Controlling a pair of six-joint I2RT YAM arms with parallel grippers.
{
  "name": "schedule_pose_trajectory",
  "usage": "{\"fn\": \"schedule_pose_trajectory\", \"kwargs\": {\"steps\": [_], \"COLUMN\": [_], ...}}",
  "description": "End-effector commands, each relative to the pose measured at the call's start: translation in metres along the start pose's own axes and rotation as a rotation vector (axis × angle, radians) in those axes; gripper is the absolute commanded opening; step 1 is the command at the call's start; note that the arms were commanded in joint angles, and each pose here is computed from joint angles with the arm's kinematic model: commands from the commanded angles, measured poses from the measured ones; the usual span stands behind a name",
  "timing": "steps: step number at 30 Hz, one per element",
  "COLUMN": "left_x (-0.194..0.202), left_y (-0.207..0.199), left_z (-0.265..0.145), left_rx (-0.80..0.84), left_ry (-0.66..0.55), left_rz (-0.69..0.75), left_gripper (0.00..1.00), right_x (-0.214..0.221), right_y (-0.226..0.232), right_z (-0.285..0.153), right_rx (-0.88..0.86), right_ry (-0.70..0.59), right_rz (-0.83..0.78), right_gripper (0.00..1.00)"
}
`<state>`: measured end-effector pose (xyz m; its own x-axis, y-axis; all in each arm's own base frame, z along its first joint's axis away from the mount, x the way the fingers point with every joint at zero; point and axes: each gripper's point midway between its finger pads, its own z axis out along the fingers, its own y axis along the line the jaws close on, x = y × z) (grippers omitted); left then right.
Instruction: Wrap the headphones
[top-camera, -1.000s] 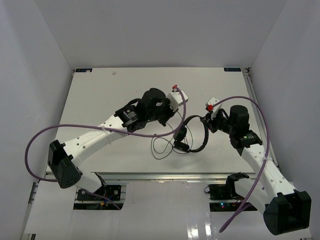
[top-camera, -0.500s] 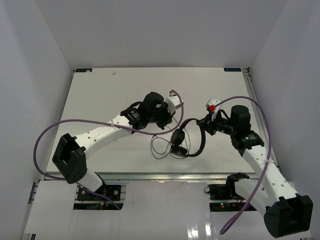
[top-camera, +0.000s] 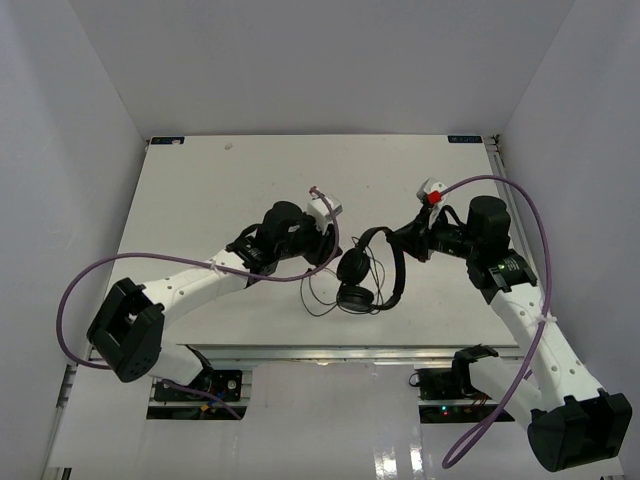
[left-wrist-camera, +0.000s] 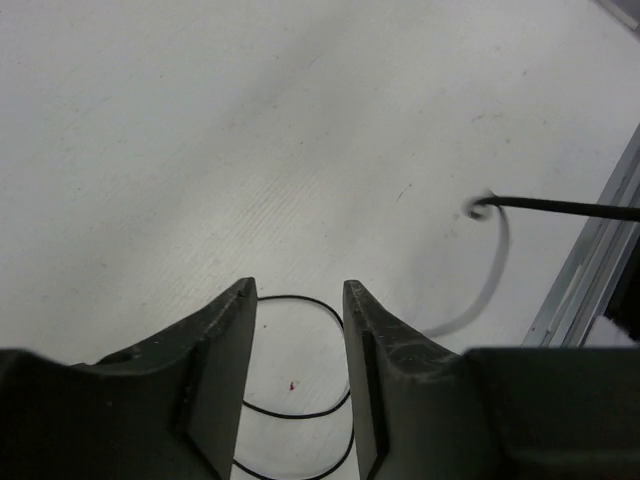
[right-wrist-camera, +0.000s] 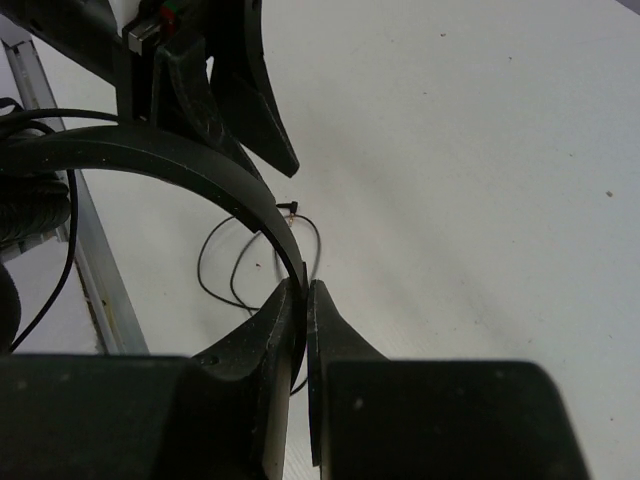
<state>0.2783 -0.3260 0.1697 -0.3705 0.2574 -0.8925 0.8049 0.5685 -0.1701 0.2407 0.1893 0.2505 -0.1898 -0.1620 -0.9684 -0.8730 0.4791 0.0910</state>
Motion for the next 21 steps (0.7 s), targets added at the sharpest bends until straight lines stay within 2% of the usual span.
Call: {"fn": "schedule_pose_trajectory", "kwargs": {"steps": [1, 4, 6, 14, 21], "left_x": [-0.037, -0.031, -0.041, -0.017, 0.007], "left_y": [-0.015, -0.018, -0.021, -0.025, 0.0], "left_z": [-0.015, -0.02, -0.029, -0.059, -0.083], "left_rx": [0.073, 0.096, 0.102, 0.104, -0.06], "left_ry": [-0.219, -0.264, -0.334, -0.45, -0.472], "left_rz": [-0.075, -0.096, -0.092, -0.105, -0.136], "left_gripper": [0.55, 0.63, 0.67, 0.78, 0.83], "right_x": [-0.037, -0.042, -0.049, -0.071, -0.08], "right_y": [0.017, 0.015, 0.014, 0.005, 0.0], "right_z": [-0.007, -0.007, -0.009, -0.015, -0.015], "right_rx": [-0.06, -0.051, -0.04, 0.021, 0.044], "right_ry": [-0.065, -0.069, -0.076, -0.086, -0.092], "right_rz": [0.012, 0.019, 0.026, 0.082, 0.123], "right_gripper": [0.08, 0.08, 0.08, 0.08, 0.08]}}
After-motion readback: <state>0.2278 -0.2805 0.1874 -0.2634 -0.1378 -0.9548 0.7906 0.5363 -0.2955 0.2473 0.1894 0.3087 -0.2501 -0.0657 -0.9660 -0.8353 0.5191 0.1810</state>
